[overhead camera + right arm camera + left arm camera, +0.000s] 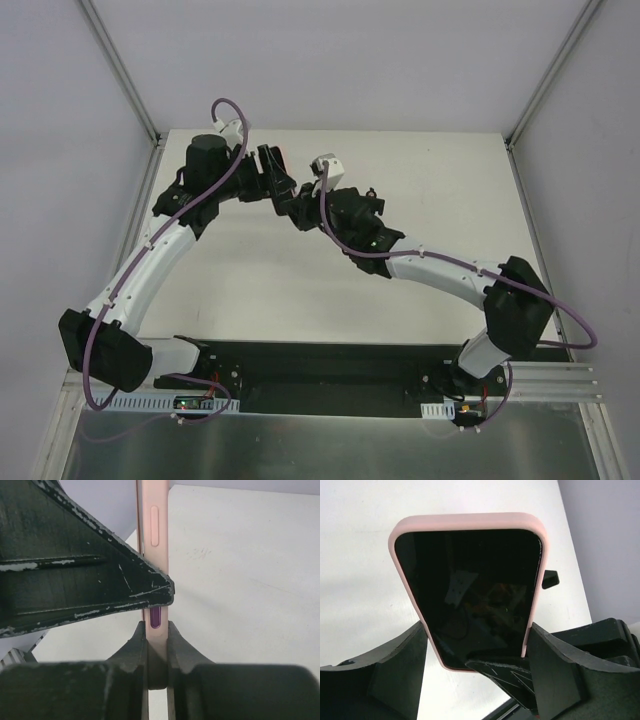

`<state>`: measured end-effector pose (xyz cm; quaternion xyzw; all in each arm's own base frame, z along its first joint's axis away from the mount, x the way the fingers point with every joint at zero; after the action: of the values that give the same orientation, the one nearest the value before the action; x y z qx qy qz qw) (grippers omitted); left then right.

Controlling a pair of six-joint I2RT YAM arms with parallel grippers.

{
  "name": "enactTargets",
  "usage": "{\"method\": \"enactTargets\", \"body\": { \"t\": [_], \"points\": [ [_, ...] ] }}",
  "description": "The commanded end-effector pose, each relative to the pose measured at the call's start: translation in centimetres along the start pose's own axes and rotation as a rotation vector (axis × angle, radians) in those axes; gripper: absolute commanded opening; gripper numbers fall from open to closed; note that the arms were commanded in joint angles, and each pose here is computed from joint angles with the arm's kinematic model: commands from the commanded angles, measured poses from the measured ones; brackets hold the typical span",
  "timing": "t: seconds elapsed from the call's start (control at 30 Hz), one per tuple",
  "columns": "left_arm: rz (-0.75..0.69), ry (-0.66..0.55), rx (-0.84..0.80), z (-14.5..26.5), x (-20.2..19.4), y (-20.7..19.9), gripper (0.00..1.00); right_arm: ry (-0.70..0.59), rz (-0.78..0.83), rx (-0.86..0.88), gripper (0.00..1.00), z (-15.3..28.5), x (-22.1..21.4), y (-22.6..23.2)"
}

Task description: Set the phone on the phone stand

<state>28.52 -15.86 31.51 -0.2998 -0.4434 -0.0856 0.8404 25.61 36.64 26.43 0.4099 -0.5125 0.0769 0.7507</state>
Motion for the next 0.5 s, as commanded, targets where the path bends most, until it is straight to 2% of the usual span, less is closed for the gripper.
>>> {"method": "enactTargets", "body": {
  "t": [0.0,0.07,0.1,0.13,0.17,0.2,0.3,0.37,0.47],
  "points": [
    [-0.063,-0.099,-0.197,1.6,2.0,-3.5,0.05,-0.124,-0.056,0.049,0.01,1.1,3.4,0.8],
    [-0.090,-0.102,-0.252,2.0,2.1,-4.1,0.33,-0.136,-0.007,0.036,0.01,1.6,3.4,-0.1],
    [-0.111,-0.113,-0.255,2.1,2.2,-4.1,0.66,-0.161,0.009,0.046,0.01,2.0,4.0,0.0],
    [-0.122,-0.121,-0.255,2.3,2.2,-4.2,0.88,-0.154,0.037,0.046,0.01,2.4,3.5,-0.6],
    [-0.132,-0.130,-0.251,2.5,2.3,-4.1,0.95,-0.161,0.051,0.054,0.01,2.7,3.5,-0.9],
    [-0.148,-0.137,-0.252,2.7,2.4,-4.2,0.99,-0.209,0.086,0.080,0.01,3.3,4.6,-0.9],
    [-0.165,-0.153,-0.249,3.1,2.6,-4.3,0.99,-0.244,0.095,0.127,0.01,4.6,5.0,-2.3],
    [-0.171,-0.151,-0.254,3.1,2.6,-4.3,0.99,-0.230,0.108,0.182,0.01,5.1,4.7,-2.6],
    [-0.192,-0.106,-0.350,2.8,2.4,-5.0,0.99,-0.229,0.134,0.238,0.01,5.7,5.1,-2.7]
  ]
}}
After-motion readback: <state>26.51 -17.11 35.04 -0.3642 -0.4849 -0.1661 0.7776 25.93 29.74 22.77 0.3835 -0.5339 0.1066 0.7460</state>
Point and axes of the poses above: each gripper's point midway between its finger pads, its own z axis back along the fingers, its own y axis along the line the jaws close on, x = y × z, the point moved 7 cm from there along z, back along the fingers, and after that the axes turned 13 degrees about -z, right-handed, at the moved point
